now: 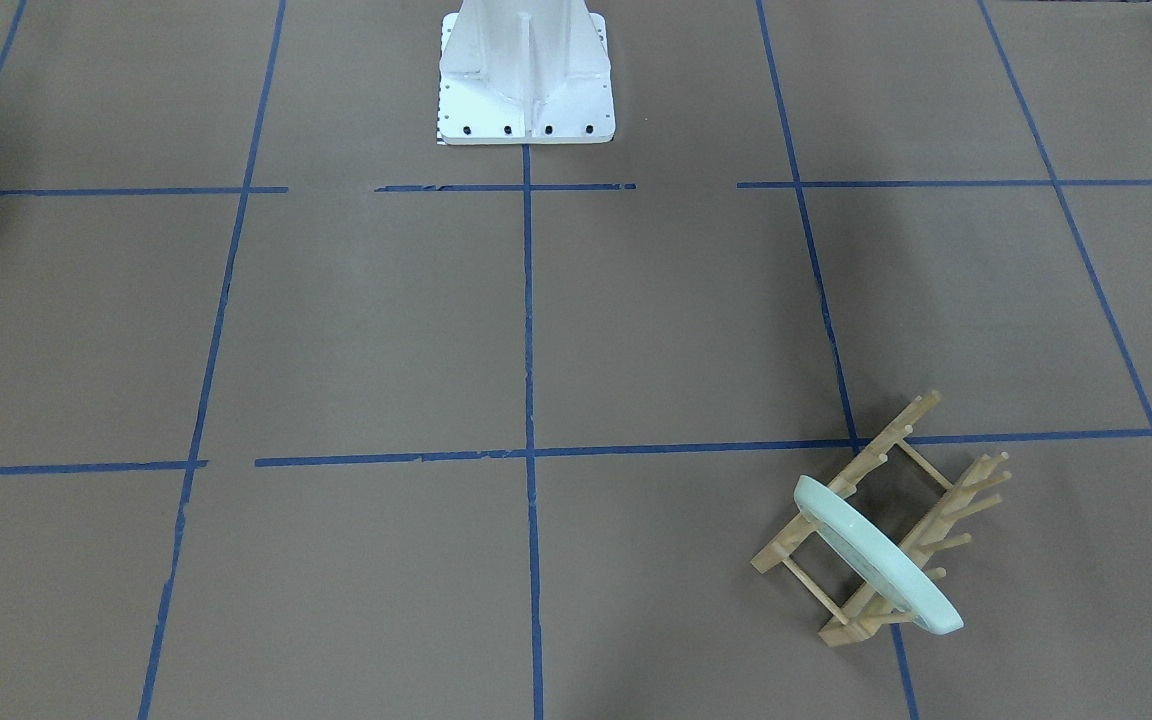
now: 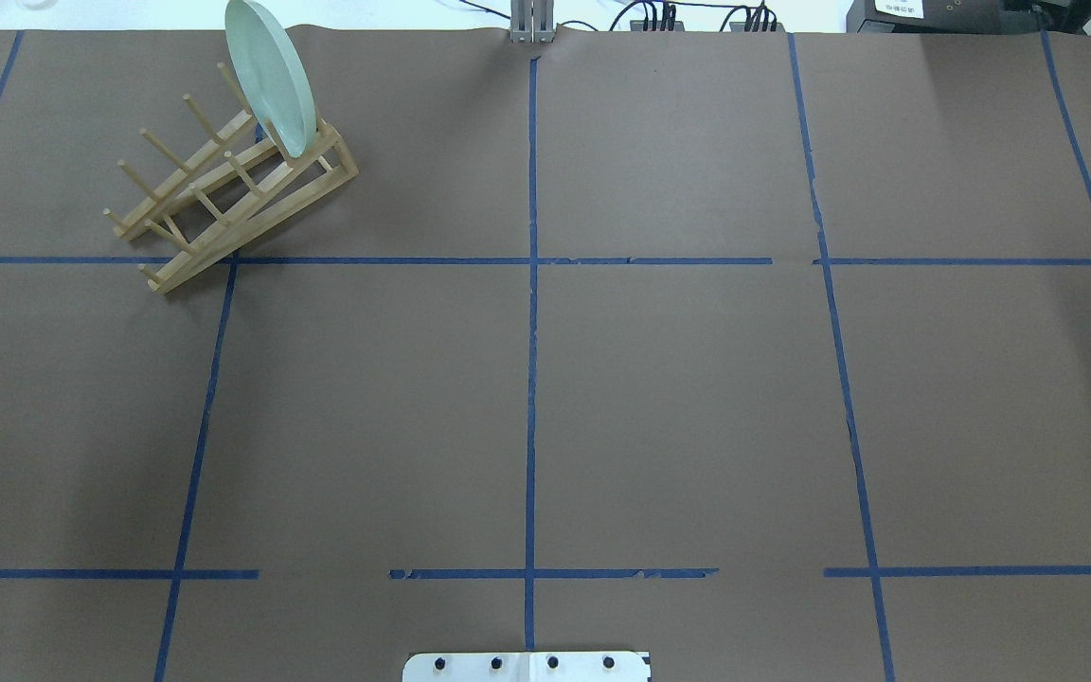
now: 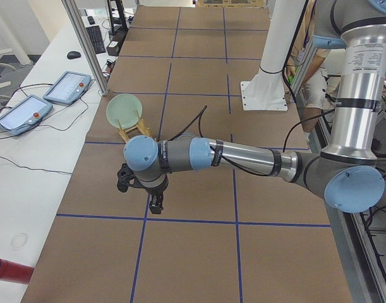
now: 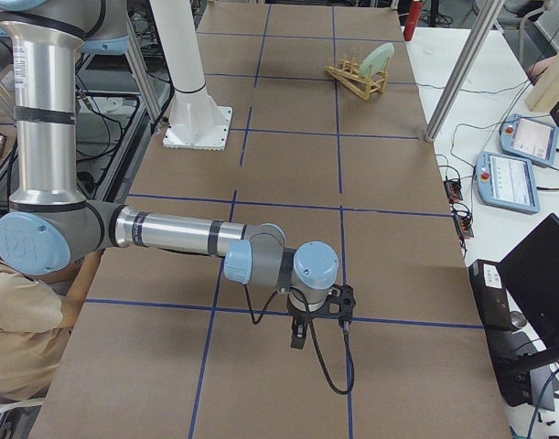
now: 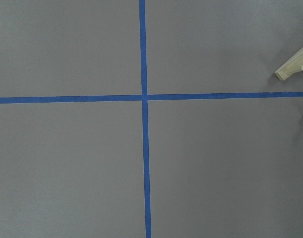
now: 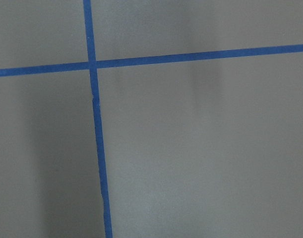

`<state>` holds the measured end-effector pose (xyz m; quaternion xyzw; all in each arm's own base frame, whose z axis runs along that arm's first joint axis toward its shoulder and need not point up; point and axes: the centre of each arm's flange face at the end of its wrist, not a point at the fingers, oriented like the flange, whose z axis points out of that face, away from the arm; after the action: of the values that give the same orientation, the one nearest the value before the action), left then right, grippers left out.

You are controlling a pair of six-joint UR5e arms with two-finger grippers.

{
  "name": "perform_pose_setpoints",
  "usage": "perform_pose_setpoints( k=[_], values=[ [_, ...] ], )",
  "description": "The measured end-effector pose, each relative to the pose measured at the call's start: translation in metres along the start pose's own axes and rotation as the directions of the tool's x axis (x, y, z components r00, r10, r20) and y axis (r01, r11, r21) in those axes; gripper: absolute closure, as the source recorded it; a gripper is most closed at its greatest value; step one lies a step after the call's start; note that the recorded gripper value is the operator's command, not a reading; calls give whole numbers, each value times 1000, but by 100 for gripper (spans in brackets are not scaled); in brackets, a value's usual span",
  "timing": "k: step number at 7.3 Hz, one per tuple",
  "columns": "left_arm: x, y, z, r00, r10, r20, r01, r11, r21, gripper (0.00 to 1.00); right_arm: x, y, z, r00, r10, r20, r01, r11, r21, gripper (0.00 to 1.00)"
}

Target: Place plate on table

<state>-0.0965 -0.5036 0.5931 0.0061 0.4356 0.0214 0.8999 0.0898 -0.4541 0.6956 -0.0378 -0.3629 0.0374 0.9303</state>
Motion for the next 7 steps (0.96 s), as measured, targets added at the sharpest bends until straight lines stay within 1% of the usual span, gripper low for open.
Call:
perform_pose_setpoints(
  k=[1, 2, 3, 4, 5, 6, 7],
  values=[
    [2, -4, -1, 1000, 28, 6, -28, 999, 19, 0, 0, 0, 0, 1000, 0, 0, 0, 1000, 0, 0],
    [-2, -11, 0, 997, 67, 31, -69, 996, 49, 0, 0, 0, 0, 1000, 0, 0, 0, 1000, 0, 0],
    [-10, -14, 3, 994, 85, 63, -89, 994, 59, 0, 0, 0, 0, 1000, 0, 0, 0, 1000, 0, 0],
    [-14, -16, 5, 992, 108, 72, -113, 991, 73, 0, 0, 0, 0, 1000, 0, 0, 0, 1000, 0, 0],
    [-10, -15, 6, 988, 149, 34, -152, 982, 112, 0, 0, 0, 0, 1000, 0, 0, 0, 1000, 0, 0],
    [1, -14, 4, 982, 184, -40, -175, 969, 173, 0, 0, 0, 0, 1000, 0, 0, 0, 1000, 0, 0],
    [19, -18, -2, 980, 165, -106, -139, 965, 222, 0, 0, 0, 0, 1000, 0, 0, 0, 1000, 0, 0]
  ],
)
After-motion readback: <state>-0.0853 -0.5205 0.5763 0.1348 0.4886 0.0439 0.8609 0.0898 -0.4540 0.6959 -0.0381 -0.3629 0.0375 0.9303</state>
